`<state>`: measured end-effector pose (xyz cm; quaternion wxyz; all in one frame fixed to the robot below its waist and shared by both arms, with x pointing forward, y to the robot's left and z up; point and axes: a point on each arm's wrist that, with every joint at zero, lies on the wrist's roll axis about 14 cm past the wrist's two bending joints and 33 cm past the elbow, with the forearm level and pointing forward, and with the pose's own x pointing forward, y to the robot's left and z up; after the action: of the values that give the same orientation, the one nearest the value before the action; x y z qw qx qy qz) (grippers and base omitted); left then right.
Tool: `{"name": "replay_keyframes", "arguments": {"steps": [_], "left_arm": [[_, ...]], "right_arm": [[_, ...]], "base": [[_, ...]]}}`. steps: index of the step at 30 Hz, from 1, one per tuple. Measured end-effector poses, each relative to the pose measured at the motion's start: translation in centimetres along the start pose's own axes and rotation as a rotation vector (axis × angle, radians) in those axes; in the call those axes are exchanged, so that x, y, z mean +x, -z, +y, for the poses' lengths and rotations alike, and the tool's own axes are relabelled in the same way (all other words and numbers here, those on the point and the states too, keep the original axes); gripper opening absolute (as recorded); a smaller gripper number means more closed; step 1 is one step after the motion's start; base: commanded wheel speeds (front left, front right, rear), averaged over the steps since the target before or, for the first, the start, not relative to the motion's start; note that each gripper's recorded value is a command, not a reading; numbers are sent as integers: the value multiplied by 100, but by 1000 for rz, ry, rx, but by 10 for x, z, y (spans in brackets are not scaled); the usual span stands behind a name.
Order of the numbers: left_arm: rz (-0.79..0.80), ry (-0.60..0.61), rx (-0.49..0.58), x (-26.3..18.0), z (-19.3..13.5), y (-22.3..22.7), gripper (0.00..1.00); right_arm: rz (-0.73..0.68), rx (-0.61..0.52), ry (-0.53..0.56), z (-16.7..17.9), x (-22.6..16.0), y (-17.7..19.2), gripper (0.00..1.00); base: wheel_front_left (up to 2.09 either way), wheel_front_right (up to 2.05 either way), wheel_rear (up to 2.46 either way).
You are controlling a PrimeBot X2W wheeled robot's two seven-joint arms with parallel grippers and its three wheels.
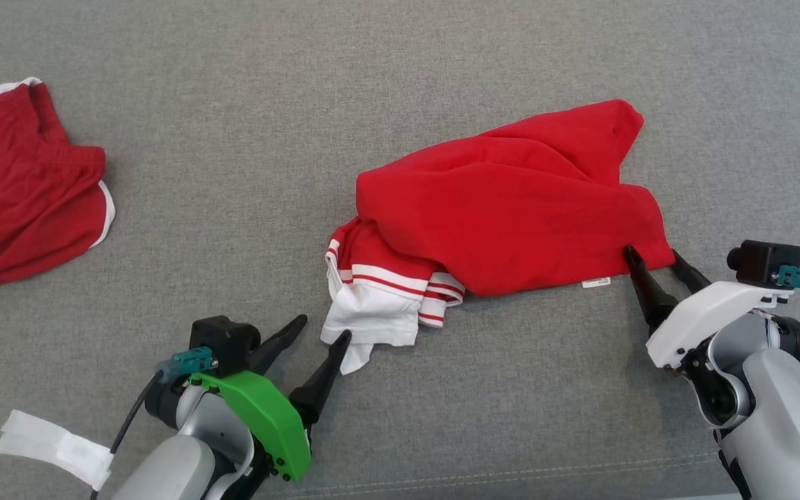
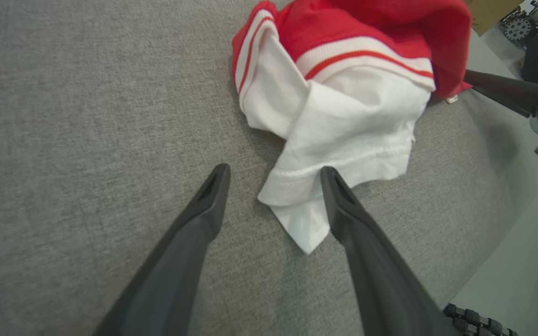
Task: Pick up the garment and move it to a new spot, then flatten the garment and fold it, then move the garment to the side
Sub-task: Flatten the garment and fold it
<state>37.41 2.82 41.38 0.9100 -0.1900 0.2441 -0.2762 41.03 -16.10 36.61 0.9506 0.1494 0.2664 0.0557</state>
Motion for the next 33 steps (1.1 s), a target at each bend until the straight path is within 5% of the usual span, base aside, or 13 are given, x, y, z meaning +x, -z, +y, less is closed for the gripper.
{"name": "replay_keyframes", "arguments": {"steps": [7, 8, 9, 10, 11, 12, 13, 14, 15, 16, 25, 33], "left_arm": [[38, 36, -1, 1, -9, 9, 100], [37, 41, -1, 1, -9, 8, 100], [35, 42, 0, 2, -10, 7, 100], [32, 44, 3, 3, -10, 6, 100], [29, 45, 4, 3, -10, 5, 100], [29, 46, 5, 4, -10, 4, 84], [29, 47, 5, 4, -10, 4, 51], [29, 47, 5, 4, -10, 4, 32], [29, 48, 6, 4, -10, 4, 32], [29, 49, 6, 4, -11, 4, 0], [-22, 65, -15, 2, -16, -10, 0], [-108, 75, -17, -5, -22, -37, 0]], "right_arm": [[33, 21, -9, 0, 6, 5, 95], [35, 21, -14, 1, 6, 5, 60], [36, 20, -14, 1, 7, 5, 45], [36, 19, -14, 1, 8, 4, 18], [38, 19, -14, 1, 8, 4, 0], [44, 19, -17, 2, 9, 5, 0], [49, 18, -22, 3, 9, 7, 0], [52, 17, -30, 5, 9, 8, 0], [53, 16, -33, 6, 9, 8, 0], [53, 16, -33, 7, 9, 8, 0], [-63, 53, -49, 17, 7, -14, 0], [-305, 111, -66, 20, -3, -74, 0]], "base": [[0, 0, 0], [0, 0, 0], [0, 0, 0], [0, 0, 0], [0, 0, 0], [0, 0, 0], [0, 0, 0], [0, 0, 0], [0, 0, 0], [0, 0, 0], [0, 0, 0], [0, 0, 0]]}}
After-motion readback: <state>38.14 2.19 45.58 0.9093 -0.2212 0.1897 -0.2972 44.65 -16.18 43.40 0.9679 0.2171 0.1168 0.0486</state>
